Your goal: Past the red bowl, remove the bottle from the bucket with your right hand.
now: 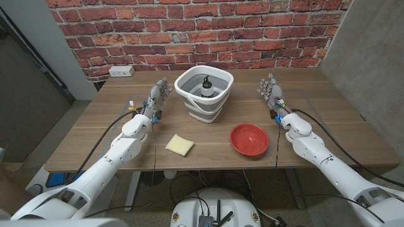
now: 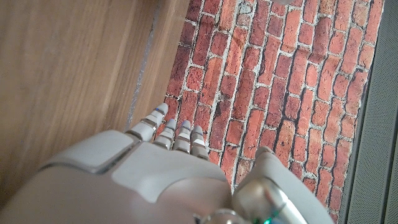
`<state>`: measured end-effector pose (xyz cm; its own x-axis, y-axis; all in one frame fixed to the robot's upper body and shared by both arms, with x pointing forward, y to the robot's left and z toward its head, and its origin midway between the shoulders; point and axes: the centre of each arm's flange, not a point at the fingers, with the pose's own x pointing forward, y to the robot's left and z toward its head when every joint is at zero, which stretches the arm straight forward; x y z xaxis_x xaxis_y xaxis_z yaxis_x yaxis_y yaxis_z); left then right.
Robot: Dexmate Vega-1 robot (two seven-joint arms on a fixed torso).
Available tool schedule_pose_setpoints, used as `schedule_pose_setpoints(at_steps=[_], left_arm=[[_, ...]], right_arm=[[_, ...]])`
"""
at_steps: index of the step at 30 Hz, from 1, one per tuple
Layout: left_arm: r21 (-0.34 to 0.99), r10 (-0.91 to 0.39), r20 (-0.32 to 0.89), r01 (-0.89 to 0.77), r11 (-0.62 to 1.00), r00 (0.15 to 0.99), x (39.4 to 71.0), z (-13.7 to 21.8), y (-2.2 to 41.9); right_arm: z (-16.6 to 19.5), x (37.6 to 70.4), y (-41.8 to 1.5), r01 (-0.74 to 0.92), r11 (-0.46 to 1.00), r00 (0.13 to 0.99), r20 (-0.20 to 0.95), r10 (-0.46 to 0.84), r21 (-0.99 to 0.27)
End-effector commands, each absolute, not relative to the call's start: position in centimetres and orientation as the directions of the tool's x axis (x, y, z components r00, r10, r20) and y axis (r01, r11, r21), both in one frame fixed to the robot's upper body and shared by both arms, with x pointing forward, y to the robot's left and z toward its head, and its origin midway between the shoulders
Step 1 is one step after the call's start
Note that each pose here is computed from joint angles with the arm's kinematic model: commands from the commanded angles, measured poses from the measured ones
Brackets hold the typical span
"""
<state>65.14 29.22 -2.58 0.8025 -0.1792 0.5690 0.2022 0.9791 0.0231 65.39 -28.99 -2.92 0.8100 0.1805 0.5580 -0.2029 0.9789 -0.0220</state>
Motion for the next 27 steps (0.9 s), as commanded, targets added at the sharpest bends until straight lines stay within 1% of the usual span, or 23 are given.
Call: schedule_pose_setpoints(at_steps=[1,9,27], left_arm=[[0.023,-0.165,0.588,0.188,0.982,0.792,64.4,-2.2,29.4],[0.034,-0.18,0.585,0.197,0.98,0.791,64.5,-2.0,29.4],[0.058,-0.2,0.576,0.205,0.977,0.792,64.6,-1.8,29.3]], right_arm=[[-2.8,65.3,-29.2,-0.2,0.979,0.804,0.567,0.181,-0.029],[-2.6,64.6,-29.4,-0.161,0.986,0.797,0.583,0.155,-0.042],[0.6,61.7,-29.0,-0.048,0.979,0.771,0.616,0.161,-0.196]])
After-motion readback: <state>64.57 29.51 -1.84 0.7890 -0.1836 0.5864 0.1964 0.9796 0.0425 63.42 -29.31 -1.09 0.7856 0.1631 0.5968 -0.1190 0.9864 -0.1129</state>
